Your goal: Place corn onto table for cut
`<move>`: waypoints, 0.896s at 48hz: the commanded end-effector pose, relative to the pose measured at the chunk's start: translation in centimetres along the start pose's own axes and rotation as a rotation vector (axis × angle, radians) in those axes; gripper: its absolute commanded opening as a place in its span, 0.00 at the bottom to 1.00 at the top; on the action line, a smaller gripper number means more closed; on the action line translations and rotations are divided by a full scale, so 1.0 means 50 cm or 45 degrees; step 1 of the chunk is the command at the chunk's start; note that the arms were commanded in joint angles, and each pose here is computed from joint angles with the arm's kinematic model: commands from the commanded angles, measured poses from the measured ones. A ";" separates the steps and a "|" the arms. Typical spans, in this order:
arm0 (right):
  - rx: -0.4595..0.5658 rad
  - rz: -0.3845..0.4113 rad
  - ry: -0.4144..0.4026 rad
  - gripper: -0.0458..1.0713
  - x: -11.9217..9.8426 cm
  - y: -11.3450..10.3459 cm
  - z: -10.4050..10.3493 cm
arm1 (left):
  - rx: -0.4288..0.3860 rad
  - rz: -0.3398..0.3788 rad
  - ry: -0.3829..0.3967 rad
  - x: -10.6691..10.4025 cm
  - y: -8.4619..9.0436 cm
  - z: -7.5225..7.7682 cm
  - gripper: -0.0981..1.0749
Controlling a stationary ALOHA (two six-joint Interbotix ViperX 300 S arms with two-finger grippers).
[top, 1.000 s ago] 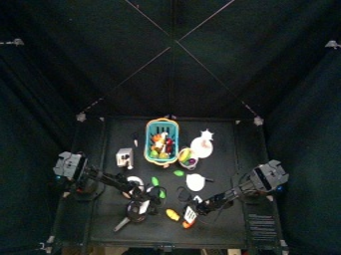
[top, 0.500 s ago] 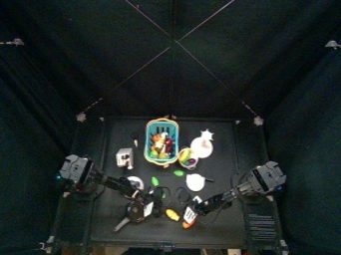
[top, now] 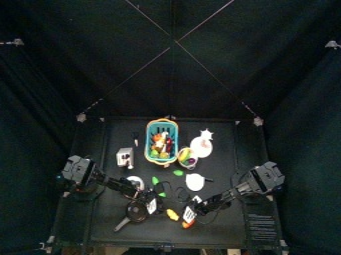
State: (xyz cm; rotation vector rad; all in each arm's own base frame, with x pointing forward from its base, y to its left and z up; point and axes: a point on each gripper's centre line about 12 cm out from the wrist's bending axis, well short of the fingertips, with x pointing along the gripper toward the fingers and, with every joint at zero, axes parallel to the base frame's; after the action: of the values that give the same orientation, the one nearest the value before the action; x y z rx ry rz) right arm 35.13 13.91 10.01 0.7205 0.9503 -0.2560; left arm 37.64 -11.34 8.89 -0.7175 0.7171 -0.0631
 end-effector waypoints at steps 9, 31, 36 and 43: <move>0.005 0.035 -0.020 0.38 -0.011 0.017 0.012 | -0.143 0.076 0.013 0.001 -0.026 0.005 0.81; 0.007 0.025 -0.034 0.38 -0.016 0.017 0.019 | -0.334 0.109 0.026 0.012 -0.058 0.000 0.70; 0.004 0.018 -0.031 0.38 -0.011 0.016 0.017 | -0.337 0.141 0.052 0.017 -0.052 -0.007 0.70; 0.002 0.028 -0.033 0.38 -0.012 0.023 0.017 | -0.345 0.168 0.057 0.020 -0.040 -0.004 0.69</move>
State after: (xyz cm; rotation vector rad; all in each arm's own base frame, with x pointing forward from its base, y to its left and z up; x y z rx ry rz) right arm 35.22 13.67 10.00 0.7143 0.9494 -0.2743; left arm 37.85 -13.38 8.56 -0.9173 0.8505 0.1509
